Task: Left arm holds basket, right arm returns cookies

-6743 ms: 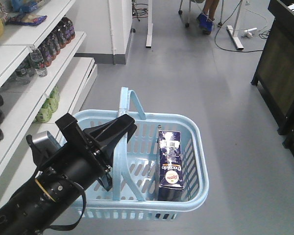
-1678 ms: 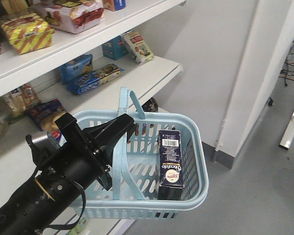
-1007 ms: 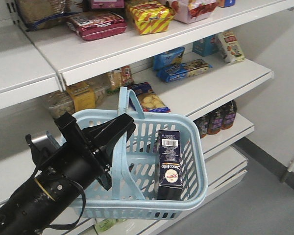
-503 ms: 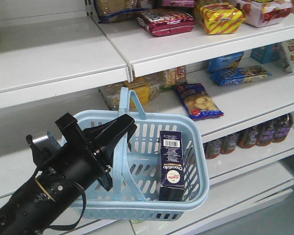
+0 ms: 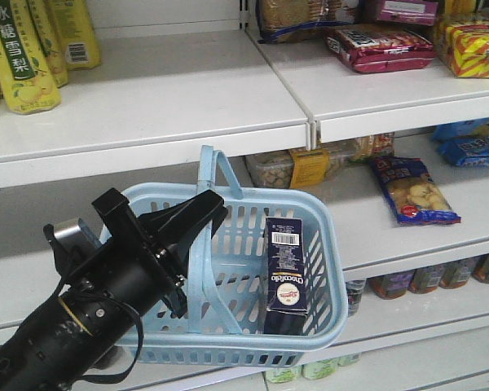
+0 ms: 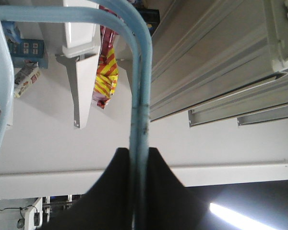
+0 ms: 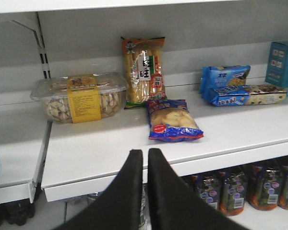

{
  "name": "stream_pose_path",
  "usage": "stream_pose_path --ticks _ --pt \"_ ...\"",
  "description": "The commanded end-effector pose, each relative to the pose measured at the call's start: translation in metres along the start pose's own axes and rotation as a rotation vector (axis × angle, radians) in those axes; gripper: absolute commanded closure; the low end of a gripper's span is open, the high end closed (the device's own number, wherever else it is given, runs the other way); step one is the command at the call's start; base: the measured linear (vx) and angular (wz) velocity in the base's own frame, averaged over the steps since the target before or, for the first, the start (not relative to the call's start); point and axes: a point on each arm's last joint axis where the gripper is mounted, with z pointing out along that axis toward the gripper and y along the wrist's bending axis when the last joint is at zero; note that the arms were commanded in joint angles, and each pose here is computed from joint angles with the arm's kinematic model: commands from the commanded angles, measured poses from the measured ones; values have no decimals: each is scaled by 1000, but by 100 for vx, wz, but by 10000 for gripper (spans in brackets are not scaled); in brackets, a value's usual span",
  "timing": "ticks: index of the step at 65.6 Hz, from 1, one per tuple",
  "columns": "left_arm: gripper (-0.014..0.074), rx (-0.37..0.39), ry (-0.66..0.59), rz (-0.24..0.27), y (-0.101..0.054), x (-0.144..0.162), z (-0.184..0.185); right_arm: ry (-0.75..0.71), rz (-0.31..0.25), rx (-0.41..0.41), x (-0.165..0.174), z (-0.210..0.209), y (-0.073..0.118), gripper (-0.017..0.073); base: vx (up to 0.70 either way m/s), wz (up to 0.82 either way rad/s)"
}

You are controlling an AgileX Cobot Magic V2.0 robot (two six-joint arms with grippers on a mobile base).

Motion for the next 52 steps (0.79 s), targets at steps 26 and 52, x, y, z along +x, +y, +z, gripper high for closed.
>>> stream_pose_path --ticks 26,52 --pt "596 191 29 -5 -27 5 2 -67 -12 0 -1 0 0 566 8 30" --pt "596 191 29 -5 -27 5 2 -67 -12 0 -1 0 0 566 6 20"
